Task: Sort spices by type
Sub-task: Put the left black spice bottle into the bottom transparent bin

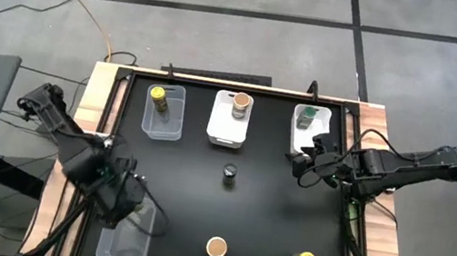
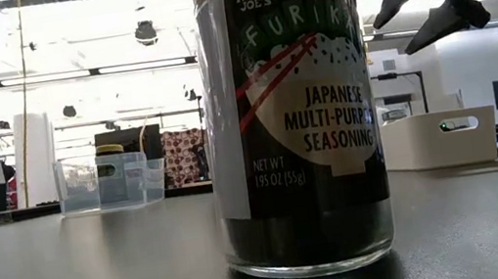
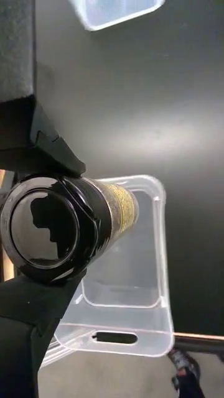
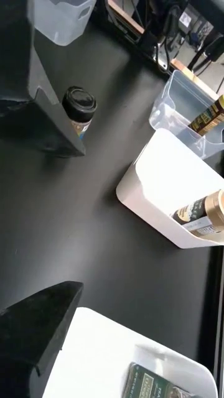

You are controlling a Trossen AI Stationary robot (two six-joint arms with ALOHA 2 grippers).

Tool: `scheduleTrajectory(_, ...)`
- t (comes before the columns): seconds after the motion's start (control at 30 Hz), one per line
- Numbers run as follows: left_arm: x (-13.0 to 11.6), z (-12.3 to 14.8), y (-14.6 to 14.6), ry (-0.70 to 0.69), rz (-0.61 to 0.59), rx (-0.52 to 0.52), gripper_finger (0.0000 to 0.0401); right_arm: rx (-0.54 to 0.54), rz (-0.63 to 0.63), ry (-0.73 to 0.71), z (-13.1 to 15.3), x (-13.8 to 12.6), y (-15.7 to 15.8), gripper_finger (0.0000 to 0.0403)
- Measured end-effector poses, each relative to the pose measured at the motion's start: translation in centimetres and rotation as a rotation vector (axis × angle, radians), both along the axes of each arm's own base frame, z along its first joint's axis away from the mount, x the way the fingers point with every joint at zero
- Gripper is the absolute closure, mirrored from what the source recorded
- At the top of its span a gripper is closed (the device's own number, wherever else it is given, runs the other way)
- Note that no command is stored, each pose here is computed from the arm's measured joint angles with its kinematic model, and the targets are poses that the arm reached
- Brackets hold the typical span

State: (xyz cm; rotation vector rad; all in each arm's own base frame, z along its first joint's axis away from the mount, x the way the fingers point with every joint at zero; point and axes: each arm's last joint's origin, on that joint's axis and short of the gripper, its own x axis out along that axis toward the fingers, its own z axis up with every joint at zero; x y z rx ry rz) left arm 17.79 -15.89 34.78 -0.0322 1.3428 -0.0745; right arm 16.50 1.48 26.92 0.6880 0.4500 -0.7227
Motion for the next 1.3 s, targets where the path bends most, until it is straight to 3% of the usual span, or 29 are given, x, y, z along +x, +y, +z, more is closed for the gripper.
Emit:
scheduleTrajectory(0.33,-1.4,-3.8,-3.5,0.012,-0.05,-0.001,0.0195,0.01,-0.01,-0.007,0.0,0.0,0.0,0.003)
scheduleTrajectory(0.9,-2.0,-10.0,-3.3,0.1,-0.094,0.031,0.0195,0.033,-0.032,-0.023,0.0,0.0,0.0,0.003)
scheduleTrajectory(1.3,-2.3,-11.6,-3.0,0.126,-0.125,0.031,0.0195,0.046,-0.043,-0.039,0.0,0.1,0.0,0.003)
